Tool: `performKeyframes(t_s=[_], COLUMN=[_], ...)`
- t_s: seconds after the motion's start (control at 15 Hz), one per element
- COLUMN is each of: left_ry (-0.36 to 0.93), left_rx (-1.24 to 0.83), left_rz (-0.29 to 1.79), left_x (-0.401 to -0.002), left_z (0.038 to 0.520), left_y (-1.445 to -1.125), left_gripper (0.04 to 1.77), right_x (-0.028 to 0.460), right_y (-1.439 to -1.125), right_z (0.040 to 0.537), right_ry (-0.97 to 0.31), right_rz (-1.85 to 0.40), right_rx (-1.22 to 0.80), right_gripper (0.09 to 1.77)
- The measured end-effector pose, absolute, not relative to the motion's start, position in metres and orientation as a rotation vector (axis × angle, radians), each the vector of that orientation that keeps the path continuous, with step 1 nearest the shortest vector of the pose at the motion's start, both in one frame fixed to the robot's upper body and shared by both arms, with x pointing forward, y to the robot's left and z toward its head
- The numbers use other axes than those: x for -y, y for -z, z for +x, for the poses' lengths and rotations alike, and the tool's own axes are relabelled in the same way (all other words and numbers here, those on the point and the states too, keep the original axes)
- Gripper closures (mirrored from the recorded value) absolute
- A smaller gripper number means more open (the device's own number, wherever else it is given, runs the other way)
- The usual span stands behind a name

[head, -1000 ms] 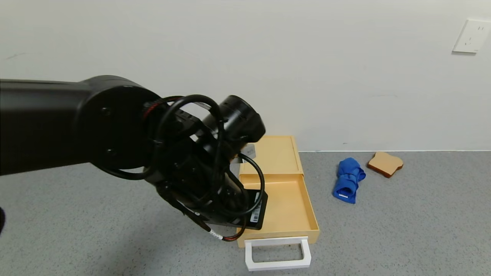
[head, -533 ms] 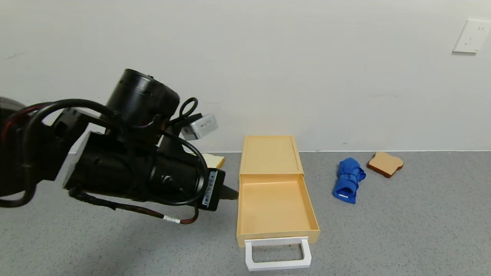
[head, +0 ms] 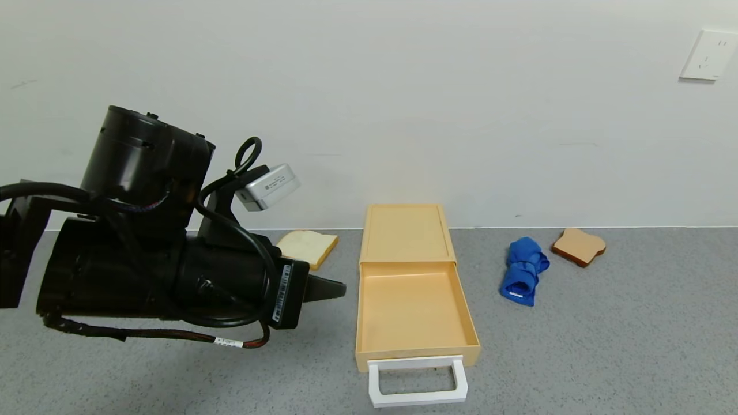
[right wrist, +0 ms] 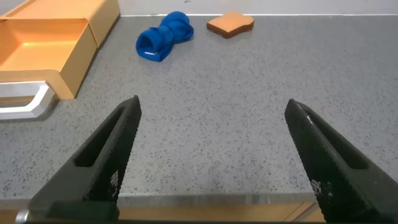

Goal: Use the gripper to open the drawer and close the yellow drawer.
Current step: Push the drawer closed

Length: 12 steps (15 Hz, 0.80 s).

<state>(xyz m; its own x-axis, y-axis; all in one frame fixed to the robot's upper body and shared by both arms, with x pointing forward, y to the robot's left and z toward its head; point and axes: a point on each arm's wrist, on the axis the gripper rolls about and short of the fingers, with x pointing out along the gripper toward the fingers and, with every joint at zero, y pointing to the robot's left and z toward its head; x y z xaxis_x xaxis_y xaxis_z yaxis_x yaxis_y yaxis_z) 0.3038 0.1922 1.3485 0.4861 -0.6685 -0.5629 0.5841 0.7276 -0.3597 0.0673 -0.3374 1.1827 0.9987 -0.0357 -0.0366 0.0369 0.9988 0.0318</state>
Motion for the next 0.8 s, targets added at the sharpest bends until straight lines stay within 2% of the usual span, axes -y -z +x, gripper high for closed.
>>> performKeyframes(t_s=[0.47, 0.8], left_ry=[0.733, 0.571], left_rx=[-0.761, -0.891], left_rz=[-0.114, -0.124], left_x=[-0.184, -0.150], left_z=[0.310, 0.317], left_y=[-1.343, -1.332], left_gripper=[1.70, 1.70], right_x=[0.337, 0.337], right_y=[-1.183, -1.183], right_z=[0.067, 0.067], right_ry=[0.036, 0.036], right_rz=[0.033, 0.033], right_rx=[-0.036, -0.036], right_gripper=[0.16, 0.16])
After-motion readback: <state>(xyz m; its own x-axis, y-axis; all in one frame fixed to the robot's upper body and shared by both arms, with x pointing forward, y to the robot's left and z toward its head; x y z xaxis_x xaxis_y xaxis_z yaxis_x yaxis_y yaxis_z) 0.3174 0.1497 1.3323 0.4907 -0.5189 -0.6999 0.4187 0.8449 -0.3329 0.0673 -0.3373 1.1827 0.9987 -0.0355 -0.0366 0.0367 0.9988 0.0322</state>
